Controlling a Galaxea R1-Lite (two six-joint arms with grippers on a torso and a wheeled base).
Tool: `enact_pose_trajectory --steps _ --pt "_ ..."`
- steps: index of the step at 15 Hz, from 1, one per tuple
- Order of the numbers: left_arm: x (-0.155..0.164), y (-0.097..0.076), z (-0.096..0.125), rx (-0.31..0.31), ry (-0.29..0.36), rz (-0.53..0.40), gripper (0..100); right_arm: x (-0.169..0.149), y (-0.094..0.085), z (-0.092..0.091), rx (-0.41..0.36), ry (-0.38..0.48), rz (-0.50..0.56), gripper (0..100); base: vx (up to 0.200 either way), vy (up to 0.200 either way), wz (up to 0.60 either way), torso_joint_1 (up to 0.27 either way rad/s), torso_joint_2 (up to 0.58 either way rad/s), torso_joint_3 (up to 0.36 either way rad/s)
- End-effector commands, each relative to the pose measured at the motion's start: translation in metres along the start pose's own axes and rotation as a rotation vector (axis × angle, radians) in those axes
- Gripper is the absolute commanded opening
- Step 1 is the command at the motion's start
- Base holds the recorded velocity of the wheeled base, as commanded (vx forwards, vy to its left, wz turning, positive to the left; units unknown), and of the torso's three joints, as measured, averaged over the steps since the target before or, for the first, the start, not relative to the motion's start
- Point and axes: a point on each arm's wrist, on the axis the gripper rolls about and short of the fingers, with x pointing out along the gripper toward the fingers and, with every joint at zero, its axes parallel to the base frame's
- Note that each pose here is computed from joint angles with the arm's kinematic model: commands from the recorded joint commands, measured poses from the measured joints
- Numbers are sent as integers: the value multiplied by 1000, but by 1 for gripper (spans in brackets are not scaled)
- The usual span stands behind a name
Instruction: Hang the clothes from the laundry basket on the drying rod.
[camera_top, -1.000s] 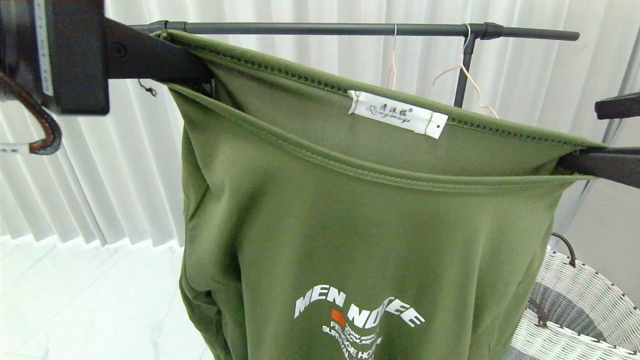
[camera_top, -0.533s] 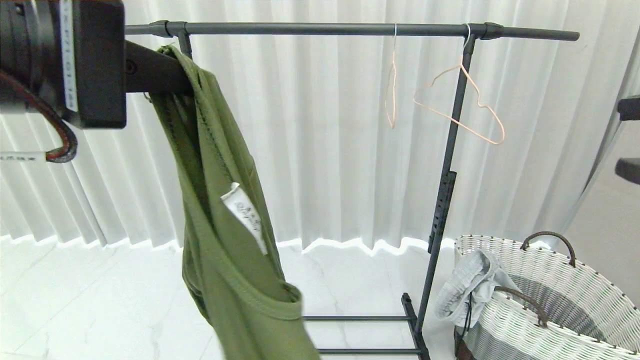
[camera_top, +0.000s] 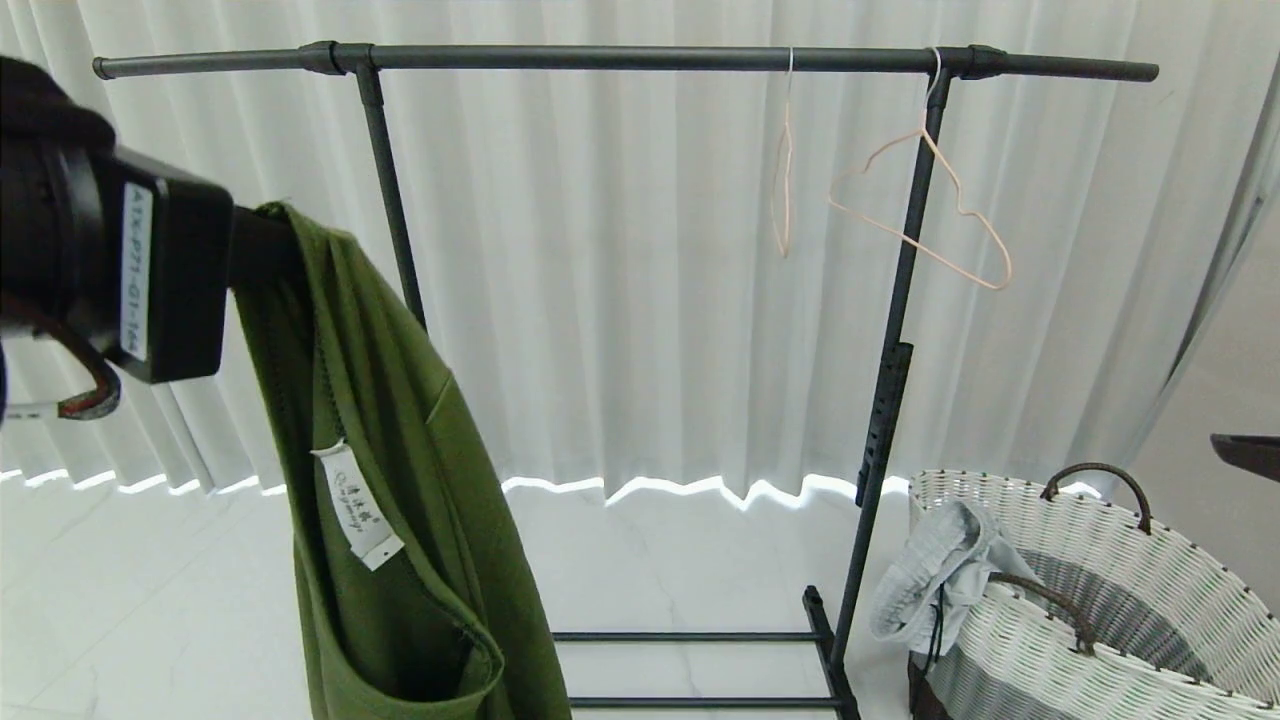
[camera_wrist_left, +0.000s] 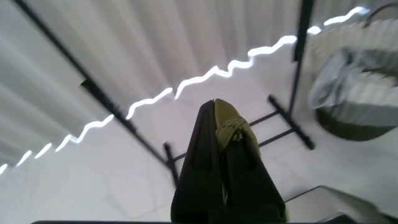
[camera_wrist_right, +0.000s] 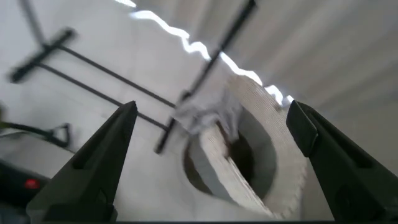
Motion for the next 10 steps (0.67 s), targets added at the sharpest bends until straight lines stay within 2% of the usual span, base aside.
enact_pose_trajectory --steps 1,3,7,10 --pt "-10 14 -15 -10 18 61 0 6 -3 -9 6 56 -75 100 0 0 0 0 0 0" --pt "-12 18 -17 -20 18 79 0 8 -5 -11 16 76 -125 100 0 0 0 0 0 0" --pt "-14 19 -16 -20 8 82 0 7 -6 -12 59 71 -122 100 0 0 0 0 0 0" --pt "-15 20 -17 -7 6 82 0 8 -5 -13 96 71 -122 100 0 0 0 41 -172 -172"
